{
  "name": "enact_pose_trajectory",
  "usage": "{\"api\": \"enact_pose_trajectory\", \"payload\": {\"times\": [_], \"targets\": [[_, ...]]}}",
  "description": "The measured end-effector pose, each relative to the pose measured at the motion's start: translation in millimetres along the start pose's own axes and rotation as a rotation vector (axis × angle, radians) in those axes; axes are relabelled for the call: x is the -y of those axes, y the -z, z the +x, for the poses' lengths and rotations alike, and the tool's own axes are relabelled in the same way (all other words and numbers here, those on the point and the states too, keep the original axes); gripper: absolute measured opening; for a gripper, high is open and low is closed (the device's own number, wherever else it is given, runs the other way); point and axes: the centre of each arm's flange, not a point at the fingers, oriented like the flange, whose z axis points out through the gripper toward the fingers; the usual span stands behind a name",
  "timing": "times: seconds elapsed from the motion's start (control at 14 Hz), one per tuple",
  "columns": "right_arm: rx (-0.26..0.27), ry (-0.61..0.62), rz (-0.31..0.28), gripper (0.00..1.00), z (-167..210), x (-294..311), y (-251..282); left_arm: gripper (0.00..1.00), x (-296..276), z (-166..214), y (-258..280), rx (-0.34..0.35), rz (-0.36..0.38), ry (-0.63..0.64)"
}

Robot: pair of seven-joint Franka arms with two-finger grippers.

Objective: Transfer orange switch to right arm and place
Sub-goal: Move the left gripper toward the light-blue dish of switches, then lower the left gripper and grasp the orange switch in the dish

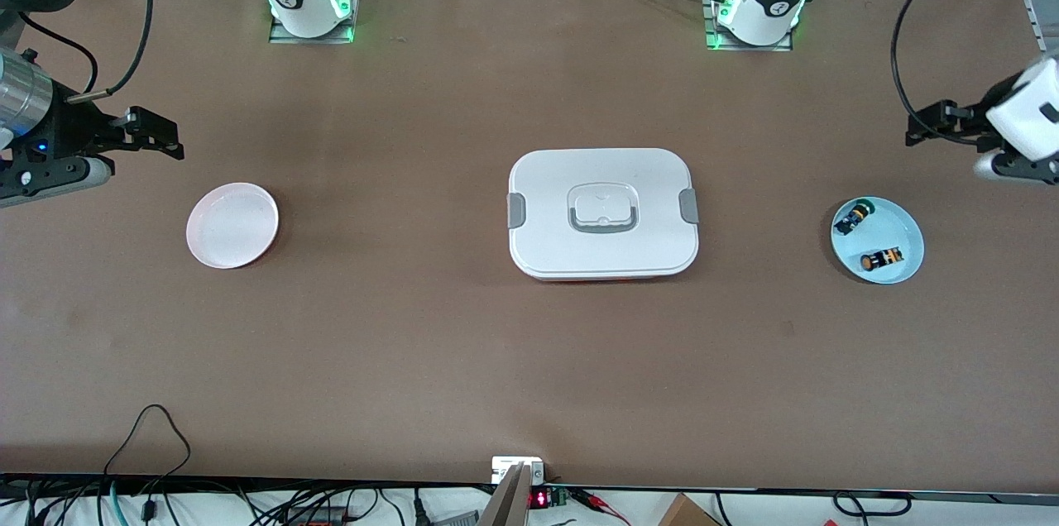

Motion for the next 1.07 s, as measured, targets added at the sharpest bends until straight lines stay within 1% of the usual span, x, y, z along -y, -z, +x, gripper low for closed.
{"api": "enact_pose_trajectory", "payload": {"times": [0.21,0.28,0.36,0.5,0.64,0.71,0.85,1.07], "targets": [[0.0,0.0,0.0,1.0,0,0,0,1.0,40,28,-64,0.107,-0.028,0.058],[0.001,0.0,0.0,1.0,0,0,0,1.0,48,40,-87,0.123,-0.032,0.067],[0.001,0.0,0.0,1.0,0,0,0,1.0,53,51,-107,0.124,-0.032,0.071],[0.001,0.0,0.0,1.0,0,0,0,1.0,55,68,-142,0.095,-0.025,0.07],[0.001,0.0,0.0,1.0,0,0,0,1.0,63,74,-172,0.028,-0.016,0.08],[0.001,0.0,0.0,1.0,0,0,0,1.0,70,73,-188,-0.003,-0.013,0.09],[0.001,0.0,0.0,1.0,0,0,0,1.0,83,67,-217,-0.041,-0.012,0.112],[0.001,0.0,0.0,1.0,0,0,0,1.0,96,64,-232,-0.113,-0.003,0.161]]}}
